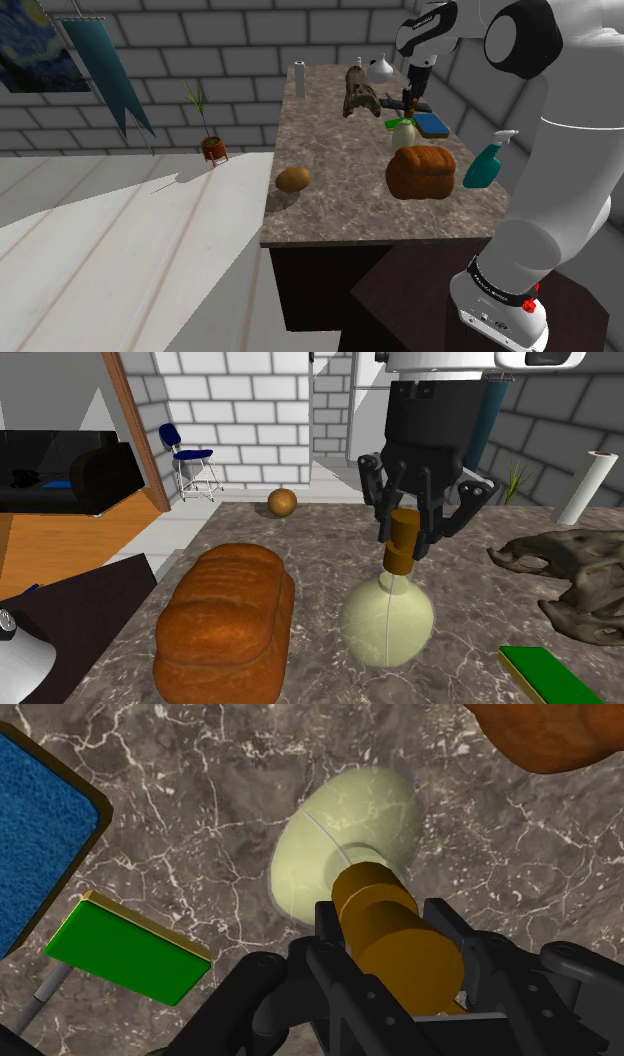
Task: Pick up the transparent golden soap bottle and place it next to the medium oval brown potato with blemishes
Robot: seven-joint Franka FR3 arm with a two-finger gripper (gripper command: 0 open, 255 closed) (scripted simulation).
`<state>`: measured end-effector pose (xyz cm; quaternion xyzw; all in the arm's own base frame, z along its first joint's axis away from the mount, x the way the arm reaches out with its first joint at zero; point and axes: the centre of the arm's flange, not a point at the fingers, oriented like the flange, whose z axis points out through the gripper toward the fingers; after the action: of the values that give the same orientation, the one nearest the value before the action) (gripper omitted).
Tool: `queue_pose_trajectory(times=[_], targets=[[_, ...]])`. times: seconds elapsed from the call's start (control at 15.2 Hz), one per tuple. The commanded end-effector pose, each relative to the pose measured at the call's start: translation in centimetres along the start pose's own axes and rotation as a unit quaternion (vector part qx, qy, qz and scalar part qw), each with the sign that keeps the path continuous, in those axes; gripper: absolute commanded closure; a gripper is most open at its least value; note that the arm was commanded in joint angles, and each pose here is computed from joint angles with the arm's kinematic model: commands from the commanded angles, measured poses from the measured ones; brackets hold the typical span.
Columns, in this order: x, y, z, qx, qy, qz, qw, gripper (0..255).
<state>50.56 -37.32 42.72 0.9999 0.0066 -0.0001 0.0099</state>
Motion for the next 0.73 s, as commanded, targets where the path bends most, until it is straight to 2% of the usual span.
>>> queue_pose_trajectory(times=[0.0, 0.13, 0.66], targets=[[0.0, 0.0, 0.0, 0.000, 0.000, 0.000, 1.0000, 255], [0.0, 0.0, 0.0, 0.000, 0.000, 0.000, 1.0000, 255], [0.0, 0.1, -4.3, 0.000, 0.000, 0.000, 1.0000, 255]])
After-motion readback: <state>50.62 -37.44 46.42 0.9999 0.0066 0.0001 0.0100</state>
